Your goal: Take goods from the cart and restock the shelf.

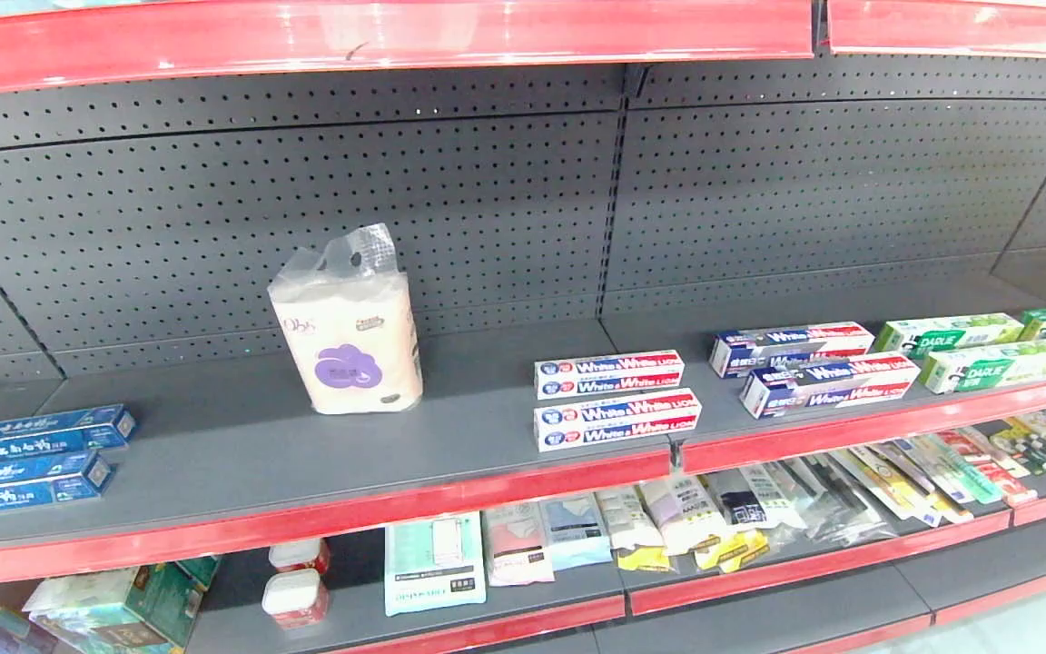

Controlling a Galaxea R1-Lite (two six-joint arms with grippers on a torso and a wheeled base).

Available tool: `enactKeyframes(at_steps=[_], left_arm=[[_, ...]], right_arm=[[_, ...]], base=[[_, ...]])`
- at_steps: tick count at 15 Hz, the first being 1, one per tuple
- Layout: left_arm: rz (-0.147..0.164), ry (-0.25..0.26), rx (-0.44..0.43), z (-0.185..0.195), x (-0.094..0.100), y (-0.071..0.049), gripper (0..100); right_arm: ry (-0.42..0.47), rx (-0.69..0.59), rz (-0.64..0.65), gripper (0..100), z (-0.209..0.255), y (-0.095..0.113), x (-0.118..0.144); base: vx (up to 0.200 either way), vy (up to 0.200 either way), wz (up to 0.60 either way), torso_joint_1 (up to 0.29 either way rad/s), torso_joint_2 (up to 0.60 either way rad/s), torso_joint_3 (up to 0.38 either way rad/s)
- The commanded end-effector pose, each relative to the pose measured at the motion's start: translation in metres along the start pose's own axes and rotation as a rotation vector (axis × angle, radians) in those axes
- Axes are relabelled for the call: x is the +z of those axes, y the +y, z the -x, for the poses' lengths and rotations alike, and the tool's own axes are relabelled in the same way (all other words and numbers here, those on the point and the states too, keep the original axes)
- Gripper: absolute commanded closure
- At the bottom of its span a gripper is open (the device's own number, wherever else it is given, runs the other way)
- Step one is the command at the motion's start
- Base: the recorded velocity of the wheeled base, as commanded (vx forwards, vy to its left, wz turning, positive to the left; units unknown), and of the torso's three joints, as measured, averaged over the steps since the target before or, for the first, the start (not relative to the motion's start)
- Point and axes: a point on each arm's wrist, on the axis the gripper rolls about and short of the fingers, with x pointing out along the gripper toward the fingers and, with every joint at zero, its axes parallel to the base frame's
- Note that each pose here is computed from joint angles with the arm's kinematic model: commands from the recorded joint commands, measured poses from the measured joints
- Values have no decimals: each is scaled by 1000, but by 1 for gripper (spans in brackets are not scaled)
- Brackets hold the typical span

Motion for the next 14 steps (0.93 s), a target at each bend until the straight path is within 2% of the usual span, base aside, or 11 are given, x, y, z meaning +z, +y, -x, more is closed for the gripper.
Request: enactKeyframes(at_steps=[1, 4, 14], left_arm=[[0, 1, 1, 0, 0, 0, 0], [0, 1, 1, 0, 0, 0, 0], [0, 1, 1, 0, 0, 0, 0]], right_arm=[[1, 1, -1, 0, 0, 0, 0], [1, 1, -1, 0, 0, 0, 0], [1, 1, -1, 0, 0, 0, 0]], base=[[0, 0, 0, 0, 0, 0], [0, 0, 0, 0, 0, 0], [0, 0, -600, 2, 3, 2]])
